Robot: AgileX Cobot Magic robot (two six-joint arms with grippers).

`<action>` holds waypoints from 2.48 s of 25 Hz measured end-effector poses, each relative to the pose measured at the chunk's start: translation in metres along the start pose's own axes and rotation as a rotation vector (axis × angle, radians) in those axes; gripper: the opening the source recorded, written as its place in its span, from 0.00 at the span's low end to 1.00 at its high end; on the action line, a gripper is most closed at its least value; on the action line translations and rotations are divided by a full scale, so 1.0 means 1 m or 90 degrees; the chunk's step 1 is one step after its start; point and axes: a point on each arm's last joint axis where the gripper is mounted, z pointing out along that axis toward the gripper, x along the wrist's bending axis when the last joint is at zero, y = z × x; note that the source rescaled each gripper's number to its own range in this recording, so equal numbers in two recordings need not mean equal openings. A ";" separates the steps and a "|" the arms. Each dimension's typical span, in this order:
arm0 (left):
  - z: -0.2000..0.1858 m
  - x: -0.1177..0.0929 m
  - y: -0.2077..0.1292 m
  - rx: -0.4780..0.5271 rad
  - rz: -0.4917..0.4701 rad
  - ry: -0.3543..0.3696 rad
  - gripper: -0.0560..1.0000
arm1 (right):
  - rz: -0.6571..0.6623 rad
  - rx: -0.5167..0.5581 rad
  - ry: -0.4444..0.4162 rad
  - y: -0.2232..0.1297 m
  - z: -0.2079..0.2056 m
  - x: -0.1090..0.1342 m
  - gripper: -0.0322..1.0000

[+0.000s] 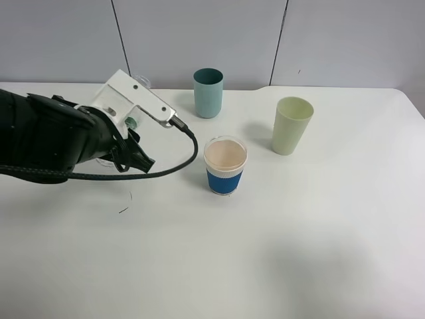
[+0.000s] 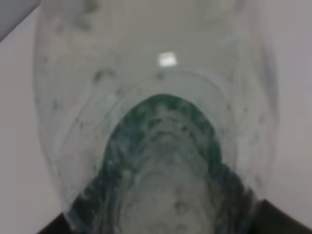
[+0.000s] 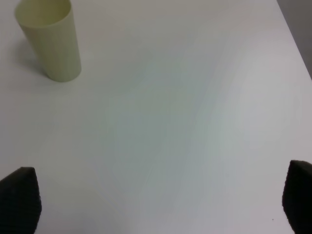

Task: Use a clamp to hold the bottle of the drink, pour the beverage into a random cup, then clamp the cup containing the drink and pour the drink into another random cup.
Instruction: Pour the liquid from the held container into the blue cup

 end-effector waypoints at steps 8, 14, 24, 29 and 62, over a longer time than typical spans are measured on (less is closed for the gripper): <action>-0.004 -0.025 0.015 -0.020 0.127 0.008 0.05 | 0.000 0.000 0.000 0.000 0.000 0.000 1.00; -0.001 -0.034 0.027 -0.021 0.208 0.032 0.05 | 0.000 0.000 0.000 0.000 0.000 0.000 1.00; 0.006 -0.040 0.027 -0.002 0.319 0.057 0.05 | 0.000 0.000 0.000 0.000 0.000 0.000 1.00; 0.002 -0.043 0.029 -0.017 0.366 0.069 0.05 | 0.000 0.000 0.000 0.000 0.000 0.000 1.00; 0.000 -0.057 0.049 -0.046 0.588 0.136 0.05 | 0.000 0.000 0.000 0.000 0.000 0.000 1.00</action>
